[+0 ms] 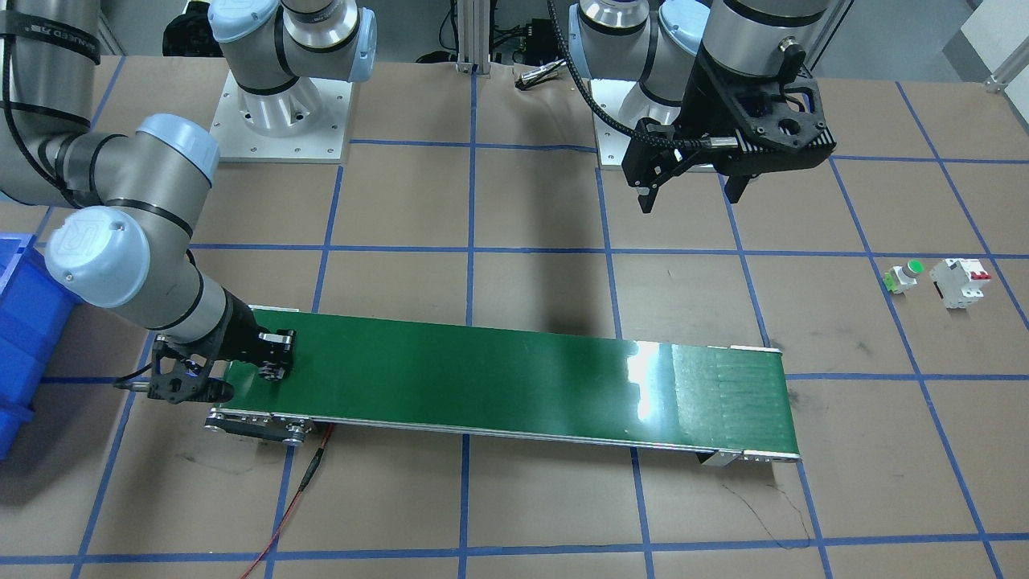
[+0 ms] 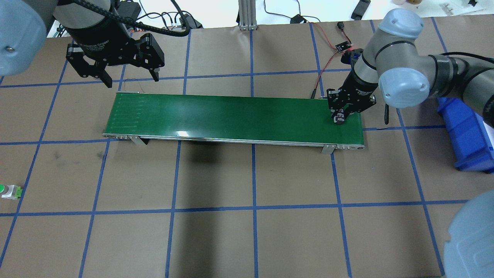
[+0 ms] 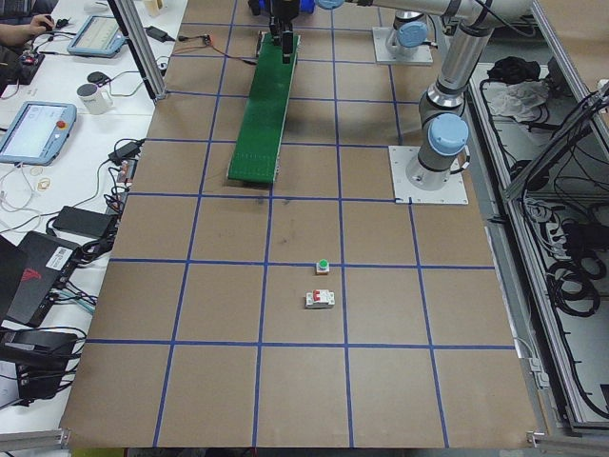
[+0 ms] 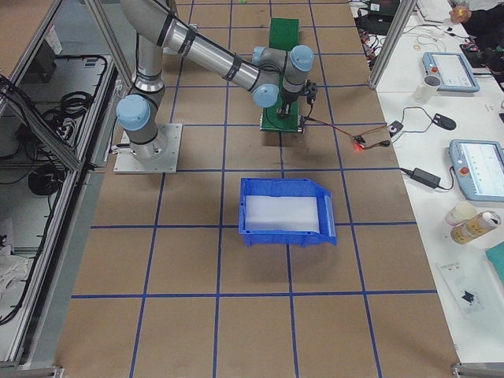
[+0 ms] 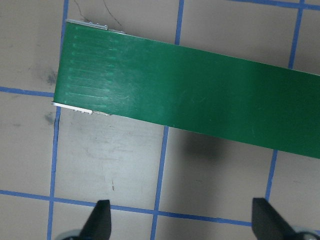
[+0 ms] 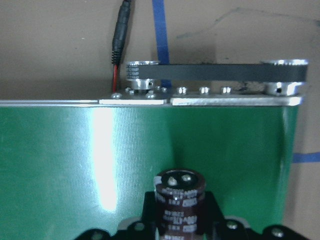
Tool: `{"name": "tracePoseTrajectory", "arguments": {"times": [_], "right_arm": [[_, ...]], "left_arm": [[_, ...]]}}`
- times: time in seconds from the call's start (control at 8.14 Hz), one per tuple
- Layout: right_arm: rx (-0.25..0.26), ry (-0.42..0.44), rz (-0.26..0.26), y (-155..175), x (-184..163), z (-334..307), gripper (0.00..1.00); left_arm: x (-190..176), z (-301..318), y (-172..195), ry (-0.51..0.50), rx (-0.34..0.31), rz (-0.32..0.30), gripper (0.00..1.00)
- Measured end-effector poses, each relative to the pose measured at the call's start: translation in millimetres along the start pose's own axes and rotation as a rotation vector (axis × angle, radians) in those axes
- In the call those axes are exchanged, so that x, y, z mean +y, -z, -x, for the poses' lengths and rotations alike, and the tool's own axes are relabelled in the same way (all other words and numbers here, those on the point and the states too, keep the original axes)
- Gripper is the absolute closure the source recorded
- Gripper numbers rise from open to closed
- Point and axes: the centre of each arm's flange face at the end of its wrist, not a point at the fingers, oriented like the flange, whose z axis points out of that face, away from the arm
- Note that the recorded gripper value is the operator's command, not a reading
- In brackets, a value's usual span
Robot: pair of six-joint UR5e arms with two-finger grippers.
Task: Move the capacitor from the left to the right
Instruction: 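Lift the capacitor with the right gripper and drop it into the blue bin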
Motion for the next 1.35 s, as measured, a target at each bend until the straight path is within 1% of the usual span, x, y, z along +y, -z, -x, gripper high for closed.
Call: {"name": "tracePoseTrajectory", "arguments": {"times": [0.12,0.37,0.61,0.86,0.98,1.11,1.23,1.35], "right_arm": [[0.054,0.039,-0.018,21,-5,-6,1.00],[0.175,0.158,-0.047,76,-20,-39,1.00],[0.232,0.276,-0.056,123,-22,-131,1.00],[0.309,0.375,-0.011,145,-12,-229,1.00],[0.337,0.415,0.003,146,-10,-270,1.00],[0.347,0.454,0.023,135,-12,-306,1.00],[0.343,0.485,0.043,118,-15,-335,1.00],[0.329,0.516,0.062,96,-17,-361,0.91]], "left_arm": [[0,0,0,0.000,0.000,-0.001,0.00],[0,0,0,0.000,0.000,-0.001,0.00],[0,0,0,0.000,0.000,-0.001,0.00],[0,0,-1,0.000,0.000,0.000,0.00],[0,0,-1,0.000,0.000,0.000,0.00],[-1,0,-1,0.000,0.000,0.000,0.00],[-1,0,-1,0.000,0.000,0.001,0.00],[-1,0,-1,0.000,0.000,0.001,0.00]]}}
